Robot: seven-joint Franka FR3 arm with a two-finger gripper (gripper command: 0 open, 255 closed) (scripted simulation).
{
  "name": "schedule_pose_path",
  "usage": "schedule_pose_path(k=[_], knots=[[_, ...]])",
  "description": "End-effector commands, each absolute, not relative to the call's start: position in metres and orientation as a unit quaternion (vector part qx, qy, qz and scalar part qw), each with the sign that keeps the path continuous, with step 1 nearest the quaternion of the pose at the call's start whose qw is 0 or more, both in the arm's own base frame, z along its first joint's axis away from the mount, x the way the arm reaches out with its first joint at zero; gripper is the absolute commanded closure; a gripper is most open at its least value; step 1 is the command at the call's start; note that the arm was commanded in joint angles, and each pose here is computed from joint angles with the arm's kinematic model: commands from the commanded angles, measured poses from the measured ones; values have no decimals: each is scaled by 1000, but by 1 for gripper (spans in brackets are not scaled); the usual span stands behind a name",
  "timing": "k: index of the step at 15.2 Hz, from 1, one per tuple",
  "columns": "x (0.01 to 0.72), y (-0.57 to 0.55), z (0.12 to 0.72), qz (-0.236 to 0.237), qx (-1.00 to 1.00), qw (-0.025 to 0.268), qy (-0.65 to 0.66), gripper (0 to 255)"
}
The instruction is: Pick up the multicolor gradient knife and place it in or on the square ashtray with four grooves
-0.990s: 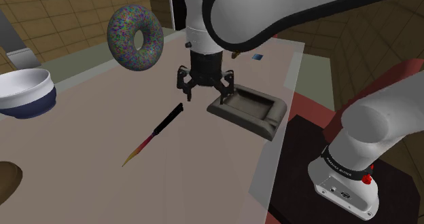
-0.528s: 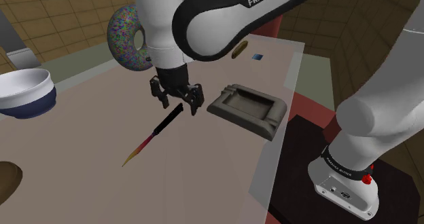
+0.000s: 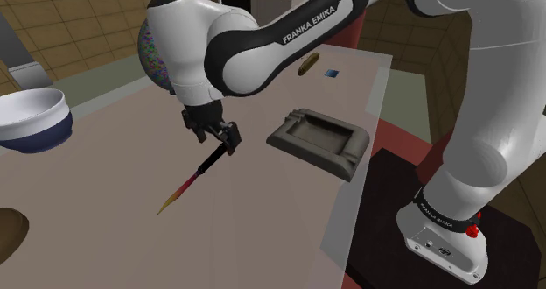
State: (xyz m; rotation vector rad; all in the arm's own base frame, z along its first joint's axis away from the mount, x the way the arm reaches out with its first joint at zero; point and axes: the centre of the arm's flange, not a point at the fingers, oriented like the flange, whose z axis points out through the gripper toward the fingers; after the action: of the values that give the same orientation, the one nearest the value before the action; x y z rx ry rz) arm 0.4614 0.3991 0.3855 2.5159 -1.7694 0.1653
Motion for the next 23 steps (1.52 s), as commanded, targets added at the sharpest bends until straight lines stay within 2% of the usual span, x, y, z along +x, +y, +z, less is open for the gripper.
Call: schedule_pose_path(k=[1, 11, 12, 23], knots=[[462, 399, 375, 54, 816, 31, -575, 0], [463, 397, 362, 54, 816, 31, -575, 0], [463, 397, 362, 54, 816, 31, -575, 255], [463, 397, 372, 54, 816, 31, -575, 255]])
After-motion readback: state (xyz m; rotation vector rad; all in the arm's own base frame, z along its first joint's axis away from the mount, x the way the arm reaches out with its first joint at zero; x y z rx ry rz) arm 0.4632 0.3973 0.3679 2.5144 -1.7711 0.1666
